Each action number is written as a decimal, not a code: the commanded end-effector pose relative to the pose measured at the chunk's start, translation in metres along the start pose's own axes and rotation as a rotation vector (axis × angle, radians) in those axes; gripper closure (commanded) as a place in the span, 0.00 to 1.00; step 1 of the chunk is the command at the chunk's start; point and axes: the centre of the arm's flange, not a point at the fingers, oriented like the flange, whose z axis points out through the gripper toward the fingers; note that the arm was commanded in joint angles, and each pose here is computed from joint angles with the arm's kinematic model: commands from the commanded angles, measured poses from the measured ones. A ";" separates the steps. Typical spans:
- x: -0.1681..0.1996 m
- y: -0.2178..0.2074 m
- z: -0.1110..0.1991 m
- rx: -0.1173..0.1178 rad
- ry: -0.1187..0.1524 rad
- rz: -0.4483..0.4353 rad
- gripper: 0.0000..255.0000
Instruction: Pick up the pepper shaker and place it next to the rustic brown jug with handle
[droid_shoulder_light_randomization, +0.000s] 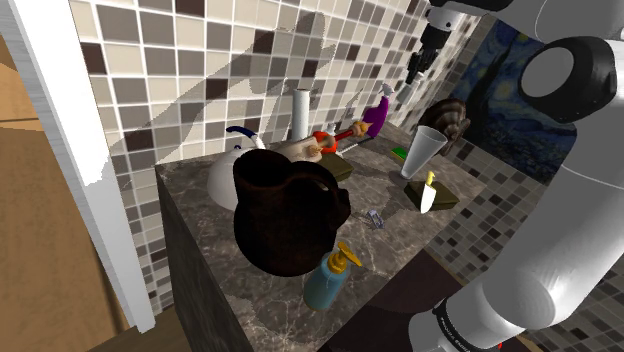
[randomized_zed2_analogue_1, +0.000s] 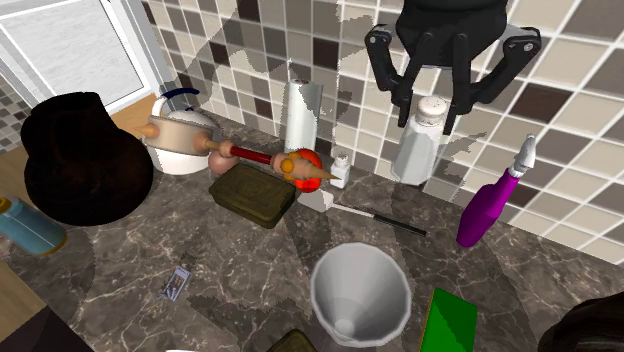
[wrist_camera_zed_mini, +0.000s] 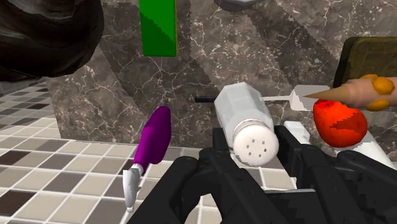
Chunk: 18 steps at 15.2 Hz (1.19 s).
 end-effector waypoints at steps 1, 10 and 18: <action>0.001 0.001 -0.011 0.000 0.000 0.000 1.00; 0.004 0.007 -0.058 0.000 0.000 0.000 1.00; -0.025 -0.080 -0.070 0.000 0.000 0.000 1.00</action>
